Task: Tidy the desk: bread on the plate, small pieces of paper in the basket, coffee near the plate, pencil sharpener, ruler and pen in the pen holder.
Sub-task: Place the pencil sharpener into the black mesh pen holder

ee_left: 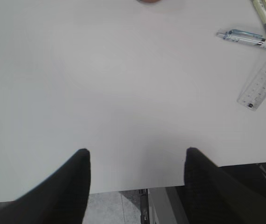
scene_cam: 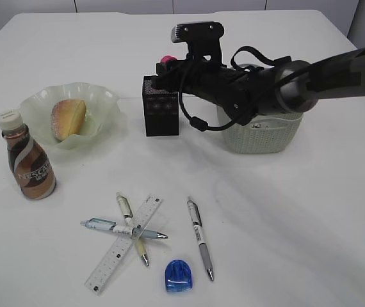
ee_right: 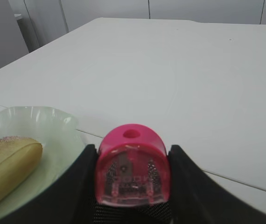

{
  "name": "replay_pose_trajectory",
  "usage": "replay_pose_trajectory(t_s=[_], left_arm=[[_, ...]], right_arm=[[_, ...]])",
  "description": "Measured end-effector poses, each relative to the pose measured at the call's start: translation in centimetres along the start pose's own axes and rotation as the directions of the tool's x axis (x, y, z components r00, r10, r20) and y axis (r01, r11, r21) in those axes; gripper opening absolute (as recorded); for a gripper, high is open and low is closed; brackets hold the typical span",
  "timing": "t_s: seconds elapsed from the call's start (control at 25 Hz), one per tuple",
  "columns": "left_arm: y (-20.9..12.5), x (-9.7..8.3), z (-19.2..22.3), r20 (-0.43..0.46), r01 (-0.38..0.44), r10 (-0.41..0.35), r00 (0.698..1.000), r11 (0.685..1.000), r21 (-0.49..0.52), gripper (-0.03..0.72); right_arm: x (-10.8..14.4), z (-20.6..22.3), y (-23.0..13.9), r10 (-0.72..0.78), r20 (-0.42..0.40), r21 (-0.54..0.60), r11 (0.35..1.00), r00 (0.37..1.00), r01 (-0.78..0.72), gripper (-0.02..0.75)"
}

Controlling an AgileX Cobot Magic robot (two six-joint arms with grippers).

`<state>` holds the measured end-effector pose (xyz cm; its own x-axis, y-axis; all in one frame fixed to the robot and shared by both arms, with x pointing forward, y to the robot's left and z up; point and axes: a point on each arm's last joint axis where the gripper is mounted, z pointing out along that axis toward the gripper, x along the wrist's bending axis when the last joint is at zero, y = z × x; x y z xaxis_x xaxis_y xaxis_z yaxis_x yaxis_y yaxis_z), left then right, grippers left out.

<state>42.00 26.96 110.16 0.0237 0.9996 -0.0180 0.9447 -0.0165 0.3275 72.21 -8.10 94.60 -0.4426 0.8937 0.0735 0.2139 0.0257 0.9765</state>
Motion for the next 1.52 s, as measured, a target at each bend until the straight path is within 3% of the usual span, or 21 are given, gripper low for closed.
replay_pose_trajectory(t_s=[0.28,1.52], left_arm=[[0.0,0.0,0.0,0.000,0.000,0.000,1.000,1.000,0.000,0.461],[0.0,0.0,0.0,0.000,0.000,0.000,1.000,1.000,0.000,0.461]], right_arm=[[1.5,0.0,-0.1,-0.093,-0.056,0.000,0.996,0.994,0.093,0.304],[1.5,1.5,-0.7,-0.106,-0.053,0.006,0.994,0.993,0.106,0.304]])
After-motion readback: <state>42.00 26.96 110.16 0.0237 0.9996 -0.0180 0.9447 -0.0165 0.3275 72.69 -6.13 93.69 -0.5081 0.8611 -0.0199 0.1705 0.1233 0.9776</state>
